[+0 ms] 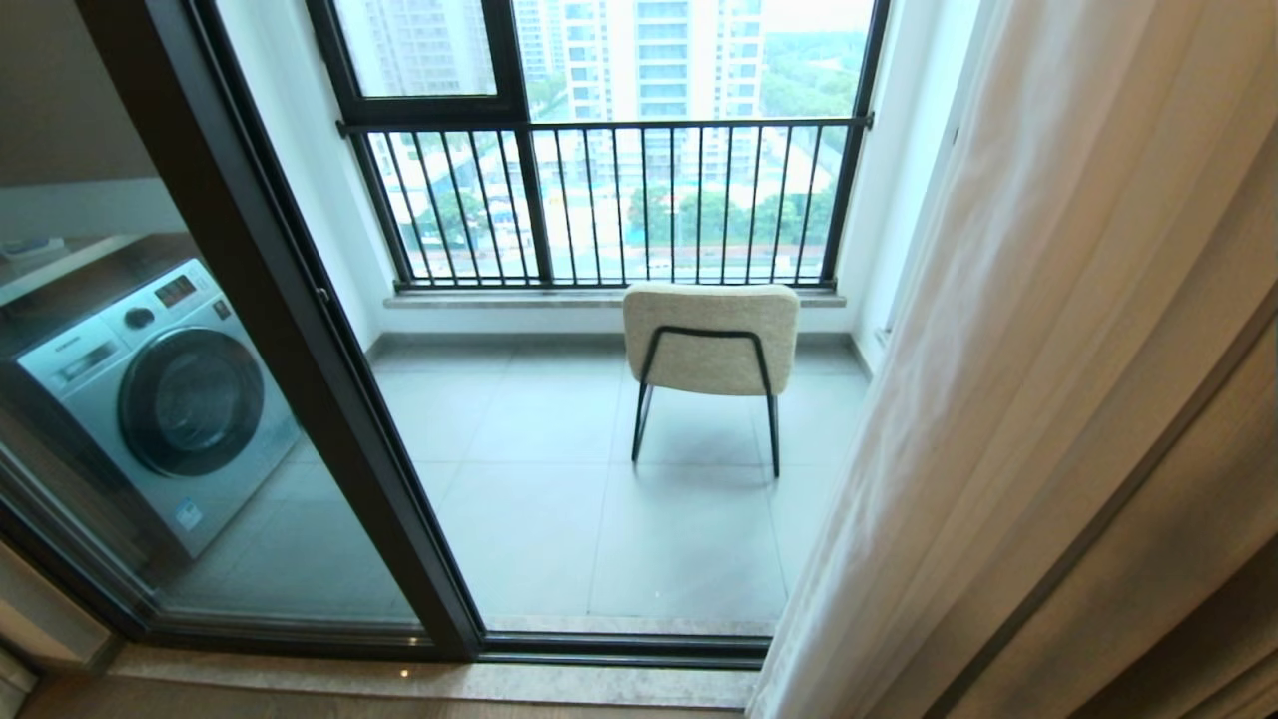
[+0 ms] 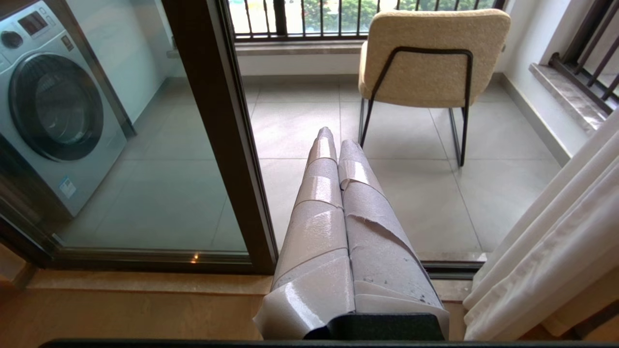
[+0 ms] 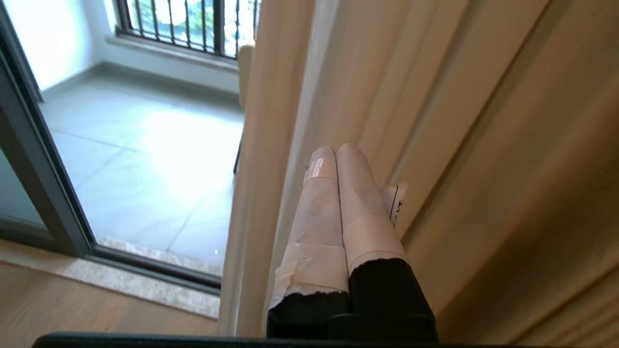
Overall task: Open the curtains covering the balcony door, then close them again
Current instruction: Pull the inner curtains open on both sides
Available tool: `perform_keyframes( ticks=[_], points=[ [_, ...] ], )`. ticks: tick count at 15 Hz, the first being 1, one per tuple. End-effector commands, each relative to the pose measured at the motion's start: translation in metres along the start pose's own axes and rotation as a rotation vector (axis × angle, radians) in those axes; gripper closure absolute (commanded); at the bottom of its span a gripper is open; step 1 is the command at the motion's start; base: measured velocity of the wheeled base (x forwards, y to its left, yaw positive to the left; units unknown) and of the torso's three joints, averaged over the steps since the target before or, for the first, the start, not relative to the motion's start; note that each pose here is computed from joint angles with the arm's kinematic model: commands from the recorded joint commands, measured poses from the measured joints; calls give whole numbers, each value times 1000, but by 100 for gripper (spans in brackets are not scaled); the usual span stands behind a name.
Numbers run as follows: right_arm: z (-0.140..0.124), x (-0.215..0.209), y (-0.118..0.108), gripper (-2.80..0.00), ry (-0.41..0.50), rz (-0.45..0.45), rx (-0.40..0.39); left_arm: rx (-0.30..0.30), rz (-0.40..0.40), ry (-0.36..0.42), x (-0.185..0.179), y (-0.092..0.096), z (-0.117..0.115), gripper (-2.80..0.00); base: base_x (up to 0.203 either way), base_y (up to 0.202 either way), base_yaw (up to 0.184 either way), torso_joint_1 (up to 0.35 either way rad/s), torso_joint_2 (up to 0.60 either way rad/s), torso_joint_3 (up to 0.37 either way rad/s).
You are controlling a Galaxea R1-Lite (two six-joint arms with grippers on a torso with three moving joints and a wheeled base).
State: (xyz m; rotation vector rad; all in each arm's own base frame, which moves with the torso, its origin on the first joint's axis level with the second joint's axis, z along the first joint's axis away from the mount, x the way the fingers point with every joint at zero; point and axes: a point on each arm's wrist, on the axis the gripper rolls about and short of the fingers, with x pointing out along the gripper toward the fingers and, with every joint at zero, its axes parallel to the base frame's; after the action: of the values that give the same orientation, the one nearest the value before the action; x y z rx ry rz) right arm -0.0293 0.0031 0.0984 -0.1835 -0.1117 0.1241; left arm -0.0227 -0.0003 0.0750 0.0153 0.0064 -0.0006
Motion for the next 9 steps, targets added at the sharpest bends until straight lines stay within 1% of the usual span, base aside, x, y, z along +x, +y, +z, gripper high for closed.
perform_keyframes(
  ticks=[1, 3, 5, 7, 9],
  points=[
    [21, -2, -3, 0, -39, 15, -8, 0, 1, 0, 0, 0, 0, 0, 0, 0, 0, 0, 0, 0],
    [47, 5, -8, 0, -28, 59, -6, -1, 1, 0, 0, 0, 0, 0, 0, 0, 0, 0, 0, 0],
    [75, 23, -14, 0, 0, 128, 1, 0, 0, 1, 0, 0, 0, 0, 0, 0, 0, 0, 0, 0],
    [98, 49, -20, 0, 19, 209, 9, 0, 1, 0, 0, 0, 0, 0, 0, 0, 0, 0, 0, 0],
    [115, 82, -25, 0, 30, 291, 16, 0, 0, 0, 0, 0, 0, 0, 0, 0, 0, 0, 0, 0]
  ],
)
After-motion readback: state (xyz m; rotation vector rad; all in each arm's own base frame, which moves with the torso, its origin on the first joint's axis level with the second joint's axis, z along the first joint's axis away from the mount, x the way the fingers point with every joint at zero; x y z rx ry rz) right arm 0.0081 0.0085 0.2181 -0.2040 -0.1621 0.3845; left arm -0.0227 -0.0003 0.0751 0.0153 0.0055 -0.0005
